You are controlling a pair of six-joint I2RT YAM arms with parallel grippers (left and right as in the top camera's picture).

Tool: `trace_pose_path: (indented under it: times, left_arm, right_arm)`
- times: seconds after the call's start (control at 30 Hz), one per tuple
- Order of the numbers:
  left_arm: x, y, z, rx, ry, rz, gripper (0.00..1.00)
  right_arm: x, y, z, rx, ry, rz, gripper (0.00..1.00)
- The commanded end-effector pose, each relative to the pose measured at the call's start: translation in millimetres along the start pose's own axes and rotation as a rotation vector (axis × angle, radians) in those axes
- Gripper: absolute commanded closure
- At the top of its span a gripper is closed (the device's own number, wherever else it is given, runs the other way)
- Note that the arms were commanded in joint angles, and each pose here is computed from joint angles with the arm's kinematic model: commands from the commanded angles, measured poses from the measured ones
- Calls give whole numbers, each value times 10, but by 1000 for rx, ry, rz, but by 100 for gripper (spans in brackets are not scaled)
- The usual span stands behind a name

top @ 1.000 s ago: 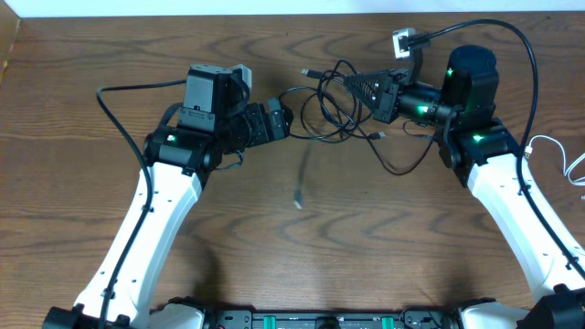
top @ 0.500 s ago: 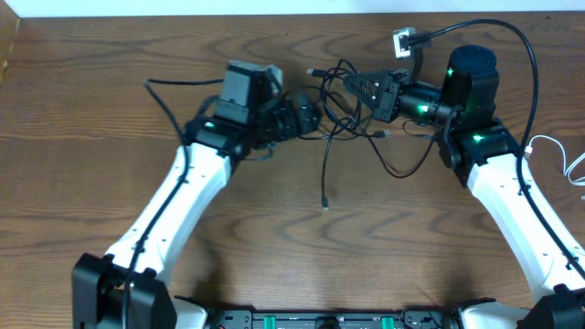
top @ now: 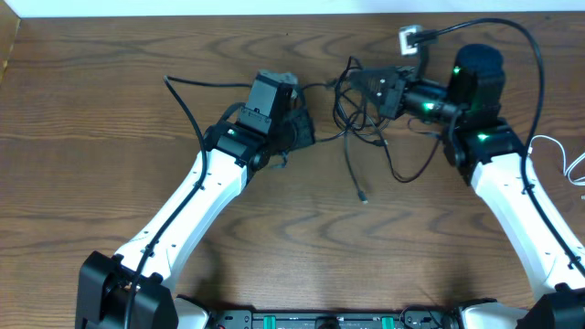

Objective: Untangle cables
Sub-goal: 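Stretch the black cable between grippers, left pulling left, right pulling right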

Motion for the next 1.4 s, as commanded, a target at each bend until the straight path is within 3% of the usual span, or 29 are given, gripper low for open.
trace_pose_path:
  times: [0.0,0.13,0.2,0.27,0.47,0.67,0.8,1.0,1.1,1.2,1.37]
  left_arm:
    - [-11,391,19,7,-112,346,92]
    - [-224,784,15,5,-198,705,92]
    - [-399,1019,63,-69,-269,867,92]
    - [-462,1119,113,-117,-285,889,92]
    - [-623,1389,245,-331,-365,908,92]
    - [-710,1627,317,-527,-405,902,92]
    - [-776,1786,359,-590,-408,913,92]
    - [-796,1936,367,-687,-346,851,92]
    - [-741,1911,421,-607,-281,768,92]
    - [-701,1811,534,-434,-249,664,92]
    - [-1049,1571,752,-307,-375,578,92]
  right_arm:
    - [-192,-52,148,1,-54,-24,98]
    - [-379,-314,208,57,-104,-160,99]
    - [-529,-615,138,125,-125,-392,99]
    - [-630,-793,47,169,-120,-565,98]
    - [-916,-1090,-204,233,-79,-986,98]
    - [-1153,-1198,-306,232,-70,-1254,98]
    - [-1245,-1223,-320,222,-79,-1354,99]
    - [-1200,-1213,-330,235,-64,-1303,99]
    - [-1198,-1215,-332,235,-63,-1302,98]
    - [-1191,-1237,-345,238,-56,-1306,98]
    - [-1146,-1358,-432,260,-9,-1324,98]
Point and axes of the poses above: each gripper's point midway between its finger pads, its own x axis out along the fingers, its own y axis along the line the jaws close on, z = x × y, the point moved 8 cm from there along -x, back along the fingers, and after that the axes turned 2 degrees about -x, right-handed, at the moved point
